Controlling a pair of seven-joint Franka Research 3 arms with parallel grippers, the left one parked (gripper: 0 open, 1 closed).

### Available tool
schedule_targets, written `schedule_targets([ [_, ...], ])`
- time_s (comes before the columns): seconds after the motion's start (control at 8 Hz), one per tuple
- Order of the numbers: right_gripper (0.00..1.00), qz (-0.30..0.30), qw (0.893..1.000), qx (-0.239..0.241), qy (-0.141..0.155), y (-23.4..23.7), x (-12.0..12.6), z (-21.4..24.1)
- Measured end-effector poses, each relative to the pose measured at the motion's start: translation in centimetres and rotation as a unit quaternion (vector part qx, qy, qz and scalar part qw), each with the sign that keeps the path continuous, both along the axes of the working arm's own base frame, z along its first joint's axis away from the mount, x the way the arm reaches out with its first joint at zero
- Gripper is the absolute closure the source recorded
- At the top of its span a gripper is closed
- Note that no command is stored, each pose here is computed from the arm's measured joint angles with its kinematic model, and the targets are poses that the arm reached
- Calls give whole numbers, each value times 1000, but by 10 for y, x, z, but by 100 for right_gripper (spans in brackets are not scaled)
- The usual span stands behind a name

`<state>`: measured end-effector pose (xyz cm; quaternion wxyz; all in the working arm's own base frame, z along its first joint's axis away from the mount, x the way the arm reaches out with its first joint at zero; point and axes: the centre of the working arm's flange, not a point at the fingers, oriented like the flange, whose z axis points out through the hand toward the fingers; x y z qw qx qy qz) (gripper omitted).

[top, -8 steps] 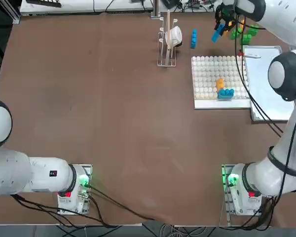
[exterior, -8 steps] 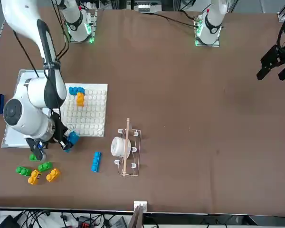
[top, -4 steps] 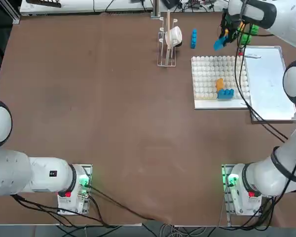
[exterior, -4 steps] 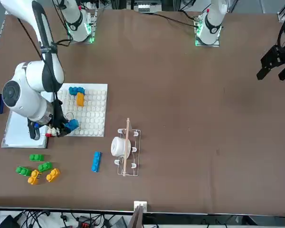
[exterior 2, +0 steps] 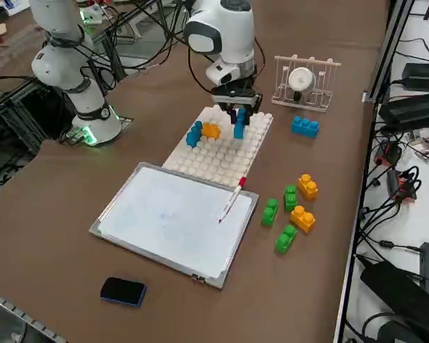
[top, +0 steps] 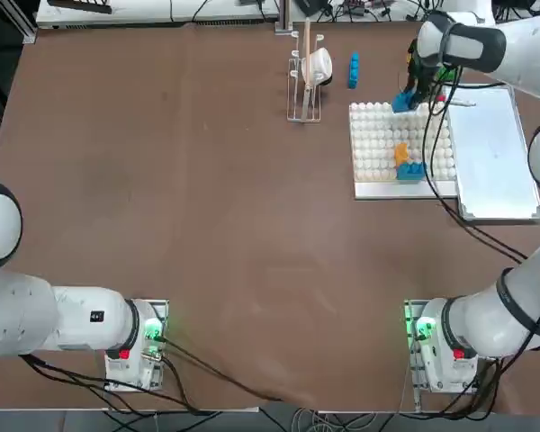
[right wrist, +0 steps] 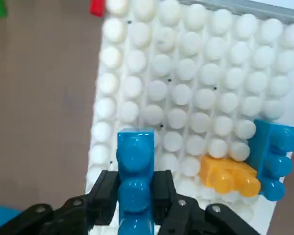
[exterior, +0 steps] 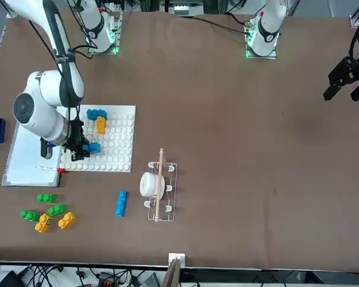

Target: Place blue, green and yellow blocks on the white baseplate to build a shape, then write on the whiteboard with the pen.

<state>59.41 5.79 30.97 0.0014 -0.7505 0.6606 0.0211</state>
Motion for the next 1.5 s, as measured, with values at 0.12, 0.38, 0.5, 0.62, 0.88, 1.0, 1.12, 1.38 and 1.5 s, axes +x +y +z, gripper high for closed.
schedule_targets([
  [0.12, 62, -25, 1000, -11, 4, -2, -6, -7],
  [0.38, 62, -64, 997, -34, 13, -4, -15, -20],
  [0.5, 62, -75, 996, -46, 19, -5, -21, -26],
  [0.62, 62, -80, 995, -54, 25, -3, -27, -32],
  [0.88, 62, -79, 995, -56, 29, 2, -41, -32],
  [1.0, 62, -80, 995, -54, 24, 2, -47, -28],
  [1.12, 62, -83, 995, -51, 15, 1, -52, -26],
  [1.38, 62, -86, 995, -47, 0, 1, -56, -32],
  [1.5, 62, -87, 995, -47, 0, 1, -57, -33],
])
